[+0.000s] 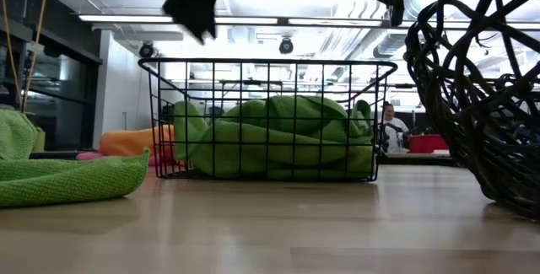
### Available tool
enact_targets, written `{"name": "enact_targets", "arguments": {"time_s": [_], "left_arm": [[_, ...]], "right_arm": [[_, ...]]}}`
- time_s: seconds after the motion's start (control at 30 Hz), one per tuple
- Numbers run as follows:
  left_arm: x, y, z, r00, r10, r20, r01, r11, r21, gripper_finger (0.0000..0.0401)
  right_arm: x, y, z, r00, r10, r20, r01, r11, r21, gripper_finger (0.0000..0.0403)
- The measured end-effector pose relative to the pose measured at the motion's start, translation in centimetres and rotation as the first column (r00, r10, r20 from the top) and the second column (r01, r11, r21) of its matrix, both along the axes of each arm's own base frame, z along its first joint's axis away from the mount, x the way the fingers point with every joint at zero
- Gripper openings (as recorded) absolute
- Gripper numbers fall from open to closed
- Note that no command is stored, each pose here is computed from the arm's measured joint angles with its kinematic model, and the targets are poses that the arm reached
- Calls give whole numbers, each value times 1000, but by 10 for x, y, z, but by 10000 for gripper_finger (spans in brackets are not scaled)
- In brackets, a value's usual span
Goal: Sort microfiber towel by color & place in baskets
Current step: Put the top orange microfiber cloth into the blue and green bin
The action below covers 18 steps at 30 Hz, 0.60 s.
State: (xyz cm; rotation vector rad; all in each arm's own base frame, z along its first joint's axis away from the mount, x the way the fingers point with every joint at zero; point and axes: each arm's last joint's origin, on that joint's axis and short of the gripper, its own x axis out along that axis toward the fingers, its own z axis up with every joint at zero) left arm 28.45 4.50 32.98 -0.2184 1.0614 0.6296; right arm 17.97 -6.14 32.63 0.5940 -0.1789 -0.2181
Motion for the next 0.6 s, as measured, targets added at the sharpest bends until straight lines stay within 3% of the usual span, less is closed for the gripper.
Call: {"name": "enact_targets", "arguments": {"time_s": [0.17,0.33,0.47,0.6], "left_arm": [[-32,54,-35,981,170,-97,-176,983,-59,239],[-63,110,-64,932,343,-115,-354,930,-99,239],[-73,135,-83,935,314,-163,-341,924,-174,239],[-74,146,-94,951,224,-213,-267,943,-199,239]], "right_arm": [[0,0,0,1000,0,-1,0,1000,0,184],[1,-1,-2,1000,-22,-12,22,1000,6,184],[2,-2,-3,999,-43,-16,43,999,13,184],[3,-4,-4,996,-83,-22,84,996,22,184]]}}
